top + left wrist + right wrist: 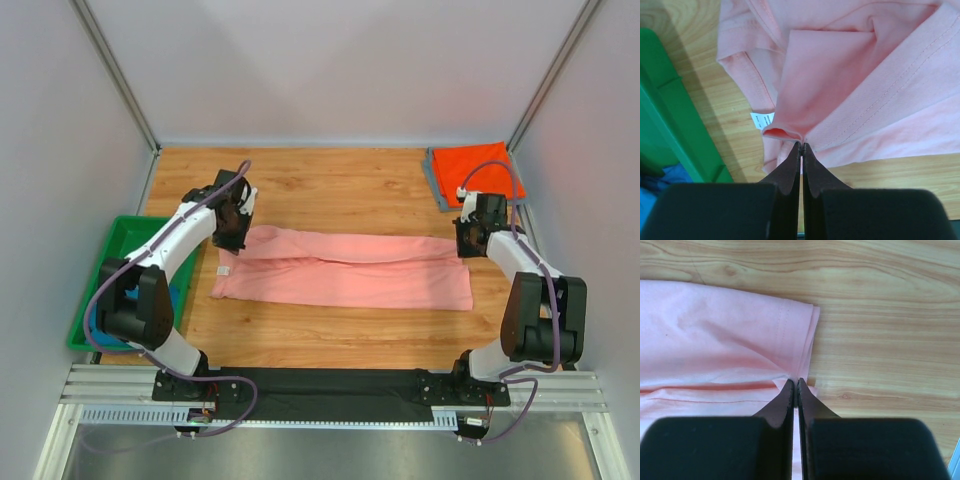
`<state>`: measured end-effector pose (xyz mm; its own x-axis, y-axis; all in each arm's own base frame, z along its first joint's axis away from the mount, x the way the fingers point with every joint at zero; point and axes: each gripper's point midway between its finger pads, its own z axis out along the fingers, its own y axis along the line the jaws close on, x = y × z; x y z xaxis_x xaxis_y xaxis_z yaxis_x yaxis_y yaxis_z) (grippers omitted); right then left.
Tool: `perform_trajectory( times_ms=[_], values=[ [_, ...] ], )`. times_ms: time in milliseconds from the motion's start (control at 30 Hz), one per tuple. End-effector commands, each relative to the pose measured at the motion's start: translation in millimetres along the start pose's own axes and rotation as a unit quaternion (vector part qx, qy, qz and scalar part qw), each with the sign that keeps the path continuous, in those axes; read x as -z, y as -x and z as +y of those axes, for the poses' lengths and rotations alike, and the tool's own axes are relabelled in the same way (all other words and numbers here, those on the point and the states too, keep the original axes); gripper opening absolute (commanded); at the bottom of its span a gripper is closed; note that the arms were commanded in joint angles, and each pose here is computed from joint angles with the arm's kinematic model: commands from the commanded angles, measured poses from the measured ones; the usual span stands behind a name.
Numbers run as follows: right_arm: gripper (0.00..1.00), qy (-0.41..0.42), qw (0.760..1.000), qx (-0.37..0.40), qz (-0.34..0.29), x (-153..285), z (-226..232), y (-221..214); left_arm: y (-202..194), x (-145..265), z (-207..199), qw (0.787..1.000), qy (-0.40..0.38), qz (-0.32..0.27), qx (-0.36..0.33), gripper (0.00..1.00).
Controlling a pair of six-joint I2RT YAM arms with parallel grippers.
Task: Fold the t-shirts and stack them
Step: Fold the tshirt
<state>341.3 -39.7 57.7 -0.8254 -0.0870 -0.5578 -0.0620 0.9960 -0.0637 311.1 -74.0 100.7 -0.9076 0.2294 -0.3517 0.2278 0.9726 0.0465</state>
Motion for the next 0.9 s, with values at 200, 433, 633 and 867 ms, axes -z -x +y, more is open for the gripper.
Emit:
perform_trajectory(
  times_ms=[200,433,633,867],
  values=[
    [0.2,-0.063,0.998,-0.001,0.004,15,-21,-1,-21,-7,3,0.997,0.017,0.076,0.021,0.08],
    [0.49,-0.099,0.994,-0.026,0.043,33,-34,5,1,7,8,0.995,0.055,0.067,0.046,0.28],
    [0.5,0.002,0.992,-0.108,0.057,27,3,39,43,14,-26,0.999,0.028,0.019,0.018,0.31],
    [0.42,0.044,0.974,-0.184,0.121,0,21,40,73,-5,-96,0.993,-0.11,-0.003,0.036,0.32]
  ],
)
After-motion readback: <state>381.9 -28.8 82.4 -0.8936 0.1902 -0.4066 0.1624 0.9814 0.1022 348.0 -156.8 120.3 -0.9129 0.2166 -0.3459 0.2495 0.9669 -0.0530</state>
